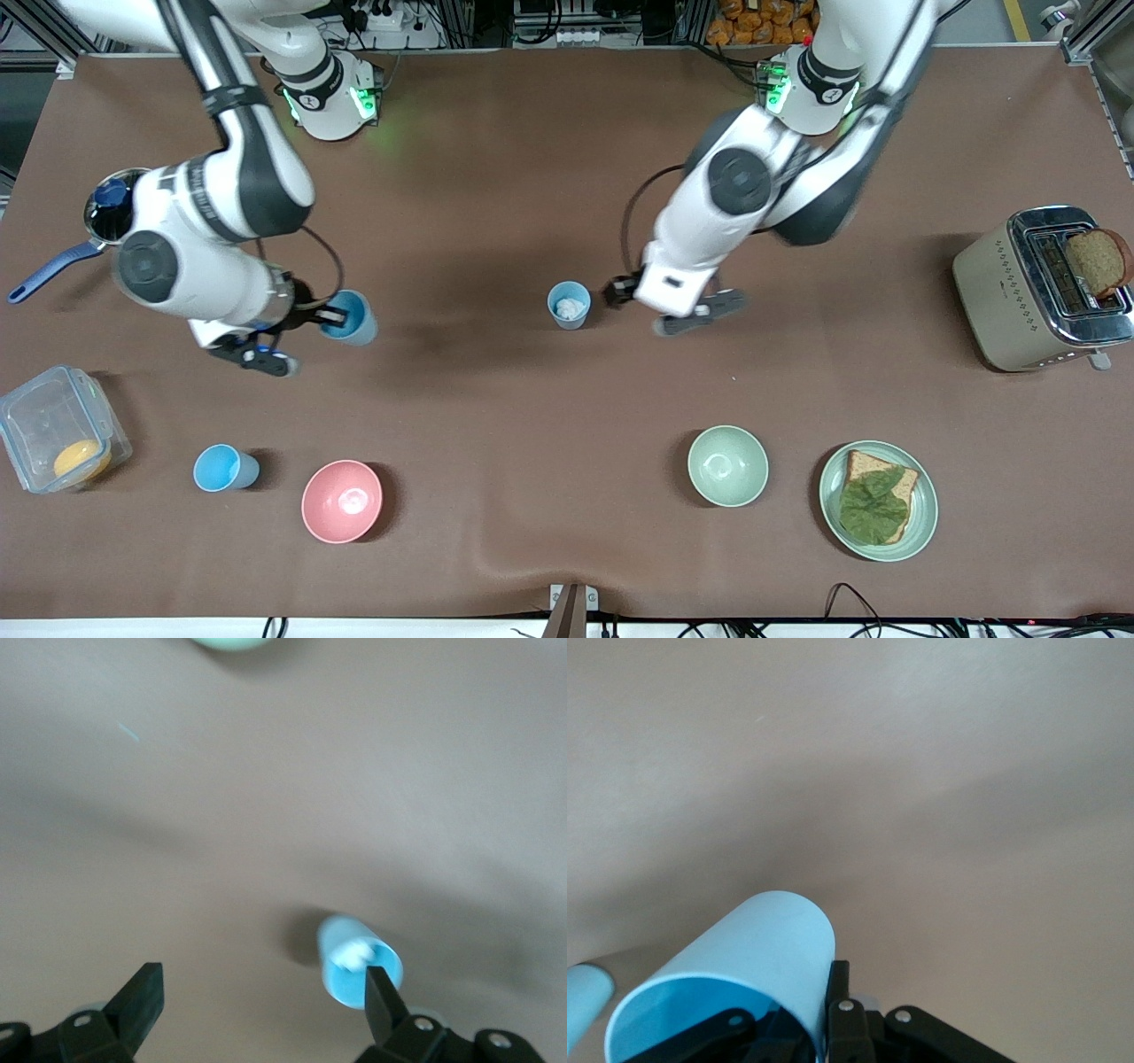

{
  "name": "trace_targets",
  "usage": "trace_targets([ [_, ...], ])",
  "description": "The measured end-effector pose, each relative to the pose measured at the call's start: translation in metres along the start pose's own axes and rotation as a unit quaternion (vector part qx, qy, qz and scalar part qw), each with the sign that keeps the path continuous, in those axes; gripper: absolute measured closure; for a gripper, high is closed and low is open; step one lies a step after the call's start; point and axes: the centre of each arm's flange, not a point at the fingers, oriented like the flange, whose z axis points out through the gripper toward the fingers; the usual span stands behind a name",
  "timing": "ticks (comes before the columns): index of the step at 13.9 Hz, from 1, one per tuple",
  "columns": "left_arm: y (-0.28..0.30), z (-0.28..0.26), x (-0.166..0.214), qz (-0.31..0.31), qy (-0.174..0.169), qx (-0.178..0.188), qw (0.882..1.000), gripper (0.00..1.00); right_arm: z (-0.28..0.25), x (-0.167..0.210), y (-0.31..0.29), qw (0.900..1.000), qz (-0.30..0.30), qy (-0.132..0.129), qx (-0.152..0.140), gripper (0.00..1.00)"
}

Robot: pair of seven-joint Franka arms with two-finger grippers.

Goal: Stack blue cups with both arms
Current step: 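Set the cup down with the left gripper while the right gripper carries its cup over, then lower the held cup into the standing cup and open the right gripper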

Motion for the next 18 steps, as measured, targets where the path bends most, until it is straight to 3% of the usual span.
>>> trace_targets([
  [3, -0.065, -0.064, 0.048, 0.023, 0.027, 0.022, 0.999, 0.00, 0.005, -0.044, -0.067, 1.000, 0.002, 0.013, 0.011, 0.96],
  [8, -0.197, -0.135, 0.118, 0.114, 0.025, 0.051, 0.992, 0.00, 0.044, -0.129, -0.201, 0.999, 0.023, 0.028, 0.023, 0.96],
  [12, -0.247, -0.171, 0.119, 0.145, 0.013, 0.067, 0.987, 0.00, 0.084, -0.159, -0.258, 0.999, 0.021, 0.025, 0.017, 0.96],
  [18, -0.249, -0.204, 0.103, 0.169, 0.026, 0.069, 0.983, 0.00, 0.108, -0.149, -0.262, 0.999, 0.031, 0.031, 0.011, 0.96],
])
